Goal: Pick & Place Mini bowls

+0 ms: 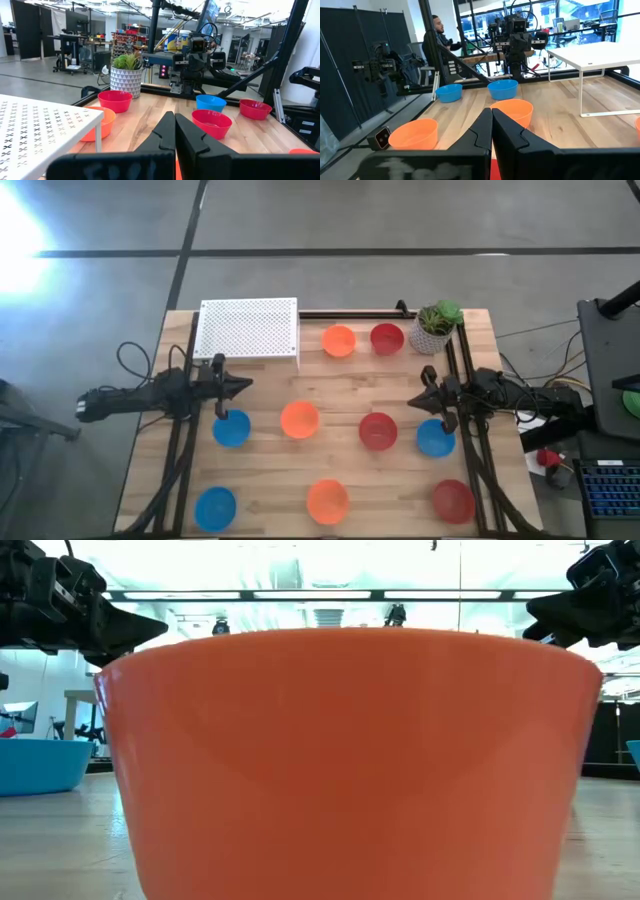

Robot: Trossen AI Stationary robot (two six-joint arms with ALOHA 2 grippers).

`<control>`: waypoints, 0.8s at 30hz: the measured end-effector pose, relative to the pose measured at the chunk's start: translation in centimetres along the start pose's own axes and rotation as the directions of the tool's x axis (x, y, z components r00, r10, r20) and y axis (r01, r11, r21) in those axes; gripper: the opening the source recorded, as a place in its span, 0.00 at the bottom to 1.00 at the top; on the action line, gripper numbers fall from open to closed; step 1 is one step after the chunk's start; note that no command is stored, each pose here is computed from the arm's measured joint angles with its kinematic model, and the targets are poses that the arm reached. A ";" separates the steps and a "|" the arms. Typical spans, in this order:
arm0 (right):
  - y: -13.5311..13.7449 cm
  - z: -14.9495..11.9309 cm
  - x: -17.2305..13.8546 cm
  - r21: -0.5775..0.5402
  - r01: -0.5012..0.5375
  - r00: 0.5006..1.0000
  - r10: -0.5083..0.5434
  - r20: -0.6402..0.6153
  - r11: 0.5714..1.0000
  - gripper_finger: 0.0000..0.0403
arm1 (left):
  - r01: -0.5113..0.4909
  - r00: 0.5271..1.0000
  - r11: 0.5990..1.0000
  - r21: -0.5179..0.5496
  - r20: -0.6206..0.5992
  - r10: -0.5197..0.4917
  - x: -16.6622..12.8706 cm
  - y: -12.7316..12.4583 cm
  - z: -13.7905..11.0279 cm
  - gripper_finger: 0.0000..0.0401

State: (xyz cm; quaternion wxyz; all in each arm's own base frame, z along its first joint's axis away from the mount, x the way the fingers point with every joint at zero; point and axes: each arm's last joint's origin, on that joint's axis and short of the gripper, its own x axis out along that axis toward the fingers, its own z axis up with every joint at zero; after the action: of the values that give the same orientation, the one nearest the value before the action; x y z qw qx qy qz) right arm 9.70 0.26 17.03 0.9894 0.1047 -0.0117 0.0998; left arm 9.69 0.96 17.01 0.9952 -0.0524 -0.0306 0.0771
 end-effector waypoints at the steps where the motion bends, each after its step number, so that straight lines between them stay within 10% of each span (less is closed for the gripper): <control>1: 0.0 0.0 0.0 0.000 0.000 1.000 0.000 0.000 1.000 0.02 | 0.000 1.000 1.000 0.000 0.000 0.000 0.0 0.0 0.0 0.00; 24: 0.0 0.1 0.0 -0.002 0.000 1.000 0.000 0.009 1.000 0.02 | 0.000 1.000 1.000 0.000 0.000 0.000 0.0 0.0 0.0 0.00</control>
State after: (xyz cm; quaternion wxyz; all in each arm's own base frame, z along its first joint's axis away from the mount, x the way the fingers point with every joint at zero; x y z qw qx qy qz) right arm 9.70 0.26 17.12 0.9895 0.1041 -0.0163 0.0990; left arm 9.69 0.96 17.01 0.9952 -0.0523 -0.0305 0.0770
